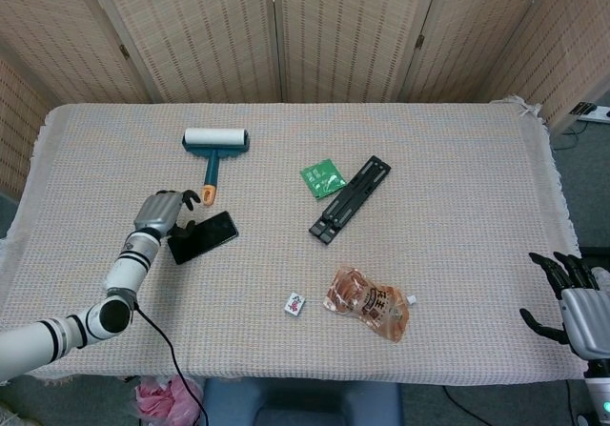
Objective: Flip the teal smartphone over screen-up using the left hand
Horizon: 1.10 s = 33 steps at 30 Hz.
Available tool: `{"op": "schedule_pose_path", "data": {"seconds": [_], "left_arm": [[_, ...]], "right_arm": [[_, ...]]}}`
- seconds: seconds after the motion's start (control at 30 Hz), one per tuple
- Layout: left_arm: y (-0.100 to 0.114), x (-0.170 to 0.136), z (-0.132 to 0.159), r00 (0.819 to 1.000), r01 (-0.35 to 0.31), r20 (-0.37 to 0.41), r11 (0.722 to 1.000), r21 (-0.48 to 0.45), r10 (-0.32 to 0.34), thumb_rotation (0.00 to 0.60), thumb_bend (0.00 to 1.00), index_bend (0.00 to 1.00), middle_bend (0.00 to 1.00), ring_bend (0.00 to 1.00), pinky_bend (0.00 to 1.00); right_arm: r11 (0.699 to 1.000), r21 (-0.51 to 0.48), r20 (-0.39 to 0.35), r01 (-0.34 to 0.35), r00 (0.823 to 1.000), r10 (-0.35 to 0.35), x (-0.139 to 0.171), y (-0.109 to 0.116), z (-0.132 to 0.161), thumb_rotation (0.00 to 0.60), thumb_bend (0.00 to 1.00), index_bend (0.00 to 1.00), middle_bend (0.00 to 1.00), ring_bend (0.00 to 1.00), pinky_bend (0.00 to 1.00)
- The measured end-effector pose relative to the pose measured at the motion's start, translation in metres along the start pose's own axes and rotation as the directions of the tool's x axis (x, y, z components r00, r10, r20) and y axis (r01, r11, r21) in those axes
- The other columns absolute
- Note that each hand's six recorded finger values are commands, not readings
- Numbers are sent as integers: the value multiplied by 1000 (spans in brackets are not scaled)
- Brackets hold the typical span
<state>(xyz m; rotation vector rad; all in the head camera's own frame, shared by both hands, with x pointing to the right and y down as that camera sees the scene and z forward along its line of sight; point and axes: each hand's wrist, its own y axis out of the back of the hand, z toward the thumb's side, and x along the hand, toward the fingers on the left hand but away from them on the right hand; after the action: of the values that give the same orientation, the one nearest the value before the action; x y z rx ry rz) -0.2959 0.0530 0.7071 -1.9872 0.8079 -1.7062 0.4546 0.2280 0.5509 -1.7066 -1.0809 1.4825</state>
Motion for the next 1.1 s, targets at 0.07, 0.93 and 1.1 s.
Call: {"op": "schedule_pose_path", "data": {"seconds": [0.07,0.93,1.1], "left_arm": [[5,-3,0,1000,-10,2,1000,-21,10,600,474,189,267,146,182],[-8,-160,-114,920,-373,-93,923,91,381,600,322,158,163,142,182],[-16,-192,-131,900,-412,-104,904,111,423,600,321,159,160,141,182]], "right_arm": [[1000,0,-1,0,1000,0,0,0,0,600,169,142,219,81,85],[1000,24,-91,2,996,1,-12,2,18,600,169,142,216,80,85],[1000,26,-114,1,993,2,-16,0,24,600,169,142,216,80,85]]}}
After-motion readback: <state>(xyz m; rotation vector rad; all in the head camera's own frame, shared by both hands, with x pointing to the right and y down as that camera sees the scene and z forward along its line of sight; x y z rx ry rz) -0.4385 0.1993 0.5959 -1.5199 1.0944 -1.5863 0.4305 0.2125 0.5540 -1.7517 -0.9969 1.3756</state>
